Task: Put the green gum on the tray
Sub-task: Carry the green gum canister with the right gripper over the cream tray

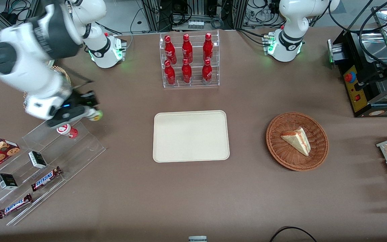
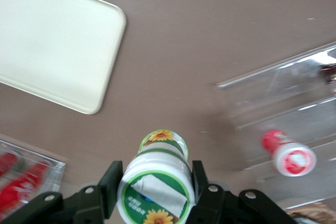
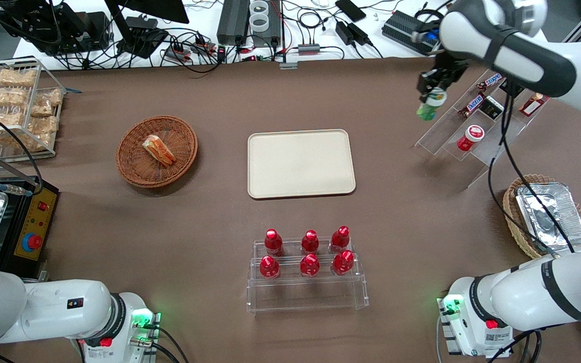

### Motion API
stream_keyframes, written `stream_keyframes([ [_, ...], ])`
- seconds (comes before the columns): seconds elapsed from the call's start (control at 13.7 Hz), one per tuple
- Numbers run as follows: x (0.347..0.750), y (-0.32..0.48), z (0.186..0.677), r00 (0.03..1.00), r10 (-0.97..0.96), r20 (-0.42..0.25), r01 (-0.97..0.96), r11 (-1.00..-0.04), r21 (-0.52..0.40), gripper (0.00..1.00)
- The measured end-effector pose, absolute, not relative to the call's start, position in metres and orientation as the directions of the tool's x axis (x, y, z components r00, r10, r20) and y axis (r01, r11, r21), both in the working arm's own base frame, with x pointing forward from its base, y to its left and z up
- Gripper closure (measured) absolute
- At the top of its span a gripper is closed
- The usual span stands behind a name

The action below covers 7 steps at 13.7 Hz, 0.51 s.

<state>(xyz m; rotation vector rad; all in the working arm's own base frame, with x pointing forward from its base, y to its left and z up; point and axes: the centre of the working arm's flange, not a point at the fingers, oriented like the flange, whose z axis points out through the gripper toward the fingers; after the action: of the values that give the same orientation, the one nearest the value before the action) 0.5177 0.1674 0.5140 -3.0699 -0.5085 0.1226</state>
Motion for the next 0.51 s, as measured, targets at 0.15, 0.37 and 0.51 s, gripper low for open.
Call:
stream_keyframes([
  [0.15, 0.505, 0.231, 0.510, 0.965, 0.247, -0.083, 0.244, -0.969, -0.040, 0.41],
  [0.37, 0.494, 0.328, 0.474, 0.988, 0.141, -0.069, 0.140, -0.990, -0.024, 0.41],
  [0.51, 0.489, 0.380, 0.434, 0.996, 0.075, -0.042, 0.074, -0.997, -0.018, 0.41],
])
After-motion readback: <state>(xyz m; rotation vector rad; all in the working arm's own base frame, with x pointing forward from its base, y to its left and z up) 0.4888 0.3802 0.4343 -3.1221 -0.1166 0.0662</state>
